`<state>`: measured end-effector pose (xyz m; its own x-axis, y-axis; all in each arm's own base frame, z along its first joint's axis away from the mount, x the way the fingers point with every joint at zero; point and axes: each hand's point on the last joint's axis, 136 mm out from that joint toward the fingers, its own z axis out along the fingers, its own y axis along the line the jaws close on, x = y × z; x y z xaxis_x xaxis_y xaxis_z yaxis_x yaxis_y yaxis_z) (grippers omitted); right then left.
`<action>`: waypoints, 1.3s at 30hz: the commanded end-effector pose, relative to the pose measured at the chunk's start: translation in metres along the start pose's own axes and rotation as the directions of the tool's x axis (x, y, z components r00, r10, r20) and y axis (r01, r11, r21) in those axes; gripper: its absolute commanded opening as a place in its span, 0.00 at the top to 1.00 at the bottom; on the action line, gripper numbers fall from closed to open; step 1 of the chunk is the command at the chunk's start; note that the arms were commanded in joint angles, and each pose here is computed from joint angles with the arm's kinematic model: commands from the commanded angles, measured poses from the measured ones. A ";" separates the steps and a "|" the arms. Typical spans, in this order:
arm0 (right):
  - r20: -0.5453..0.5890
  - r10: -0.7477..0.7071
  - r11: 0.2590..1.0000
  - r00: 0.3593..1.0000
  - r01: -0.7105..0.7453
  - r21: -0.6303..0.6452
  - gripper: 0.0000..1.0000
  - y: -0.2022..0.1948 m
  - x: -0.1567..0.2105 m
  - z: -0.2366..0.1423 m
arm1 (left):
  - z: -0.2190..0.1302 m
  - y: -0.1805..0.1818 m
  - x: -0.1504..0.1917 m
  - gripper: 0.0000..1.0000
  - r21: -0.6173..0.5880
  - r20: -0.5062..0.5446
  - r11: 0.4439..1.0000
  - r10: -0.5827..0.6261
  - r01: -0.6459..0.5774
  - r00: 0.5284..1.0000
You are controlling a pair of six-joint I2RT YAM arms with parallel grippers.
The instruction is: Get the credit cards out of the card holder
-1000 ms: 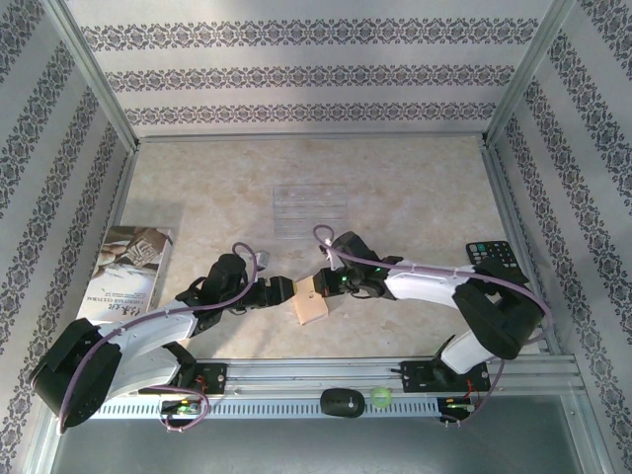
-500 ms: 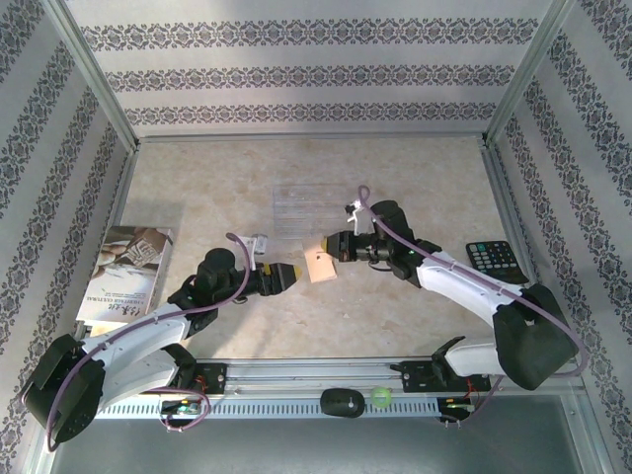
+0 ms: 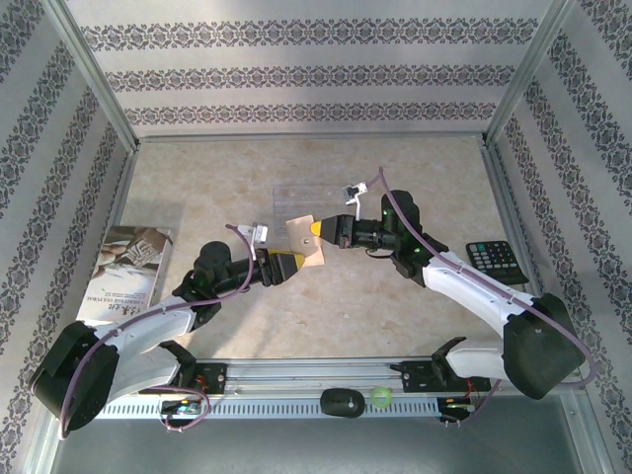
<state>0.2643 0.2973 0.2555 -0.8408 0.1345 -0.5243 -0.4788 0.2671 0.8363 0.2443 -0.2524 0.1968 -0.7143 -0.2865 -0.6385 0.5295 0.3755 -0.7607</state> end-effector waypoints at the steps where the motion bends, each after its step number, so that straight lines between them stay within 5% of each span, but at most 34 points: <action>1: 0.023 -0.029 0.992 0.999 0.032 -0.125 1.00 0.031 -0.014 0.001 | -0.002 -0.028 -0.022 0.33 0.115 0.065 0.992 0.044 -0.051 0.997; 12: 0.024 0.065 0.998 0.998 -0.065 0.013 1.00 -0.015 -0.011 0.011 | -0.007 -0.033 -0.024 0.92 0.102 0.062 0.994 0.041 -0.047 0.997; 14: 0.035 0.094 0.988 0.995 -0.098 0.116 0.86 -0.034 -0.009 0.008 | -0.008 -0.026 -0.024 1.00 0.050 0.056 0.998 0.036 -0.039 0.998; 17: 0.061 0.115 0.958 0.991 -0.127 0.257 0.61 -0.056 -0.007 -0.001 | -0.013 -0.013 -0.022 1.00 -0.056 0.056 0.998 0.027 -0.024 0.998; 20: 0.095 0.092 0.902 0.991 -0.123 0.414 0.49 -0.074 -0.006 -0.016 | -0.017 0.015 -0.014 1.00 -0.258 0.032 0.966 0.002 0.006 0.999; 29: 0.041 -0.029 0.778 0.999 -0.003 0.628 0.49 -0.068 0.014 -0.010 | -0.012 0.037 -0.007 1.00 -0.499 0.020 0.866 0.042 -0.026 0.999; 39: -0.076 -0.065 0.802 0.995 0.098 0.589 0.49 -0.046 0.035 0.038 | 0.002 0.027 -0.013 1.00 -0.479 0.023 0.877 0.070 -0.050 0.997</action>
<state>0.2626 0.3226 0.1900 -0.8420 0.0660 -0.5355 -0.3019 0.7649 0.5691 0.2650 -0.2345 0.1658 -0.7014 -0.2780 -0.6563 0.2476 0.7684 -0.5901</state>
